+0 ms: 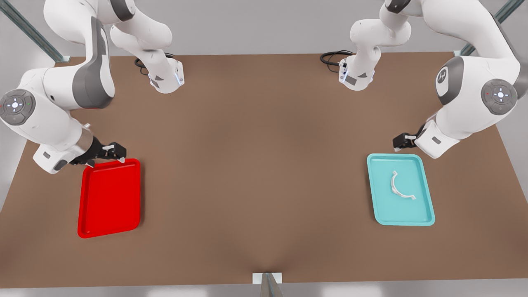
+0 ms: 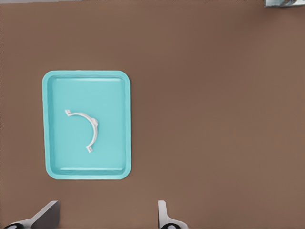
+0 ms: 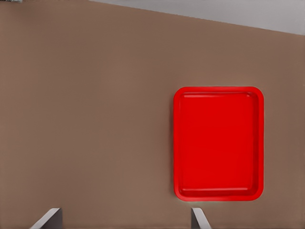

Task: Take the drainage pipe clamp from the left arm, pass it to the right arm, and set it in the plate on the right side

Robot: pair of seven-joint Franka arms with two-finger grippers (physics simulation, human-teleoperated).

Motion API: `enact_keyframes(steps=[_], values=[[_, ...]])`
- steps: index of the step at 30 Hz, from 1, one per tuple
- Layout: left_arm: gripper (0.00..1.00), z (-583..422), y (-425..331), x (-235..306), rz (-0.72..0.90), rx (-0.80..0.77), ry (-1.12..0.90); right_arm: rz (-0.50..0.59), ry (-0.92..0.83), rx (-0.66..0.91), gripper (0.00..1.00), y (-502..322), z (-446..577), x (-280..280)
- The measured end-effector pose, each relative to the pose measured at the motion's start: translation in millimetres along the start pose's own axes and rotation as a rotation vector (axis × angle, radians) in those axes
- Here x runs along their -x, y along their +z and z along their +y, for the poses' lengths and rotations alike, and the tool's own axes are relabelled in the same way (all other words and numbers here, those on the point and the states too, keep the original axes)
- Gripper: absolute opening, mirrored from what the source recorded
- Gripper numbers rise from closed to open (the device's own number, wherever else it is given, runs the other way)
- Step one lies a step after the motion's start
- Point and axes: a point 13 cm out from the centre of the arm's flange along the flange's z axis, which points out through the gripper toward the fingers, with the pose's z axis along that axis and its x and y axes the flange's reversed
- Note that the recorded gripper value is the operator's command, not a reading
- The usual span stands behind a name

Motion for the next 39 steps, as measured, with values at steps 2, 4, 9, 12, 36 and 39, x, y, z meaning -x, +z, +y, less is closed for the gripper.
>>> enact_keyframes(steps=[2, 4, 9, 12, 36, 39], values=[[1.00, -0.8, 4.2, 3.1, 0.000, 0.006, 0.005, 0.004, 0.010, 0.000, 1.00, -0.2, -1.5, -2.2], [1.00, 20.5, 32.0, 14.2, 0.034, 0.017, -0.043, 0.009, 0.019, 0.000, 1.00, 0.2, -2.8, -3.7], [1.00, 92.2, 152.2, 60.2, 0.055, 0.048, -0.339, 0.014, 0.032, 0.001, 1.00, 1.7, -2.8, -4.0], [1.00, 113.3, 214.1, 95.1, 0.000, 0.064, -0.532, 0.015, 0.037, 0.001, 1.00, 2.8, -2.2, -3.5], [1.00, 179.9, 376.6, 87.2, -0.103, 0.054, -1.573, 0.014, 0.056, 0.000, 1.00, 4.8, -4.2, -1.6], [0.99, 183.3, 387.3, 80.3, -0.098, 0.061, -1.625, 0.014, 0.057, 0.001, 1.00, 4.8, -4.6, -1.7]])
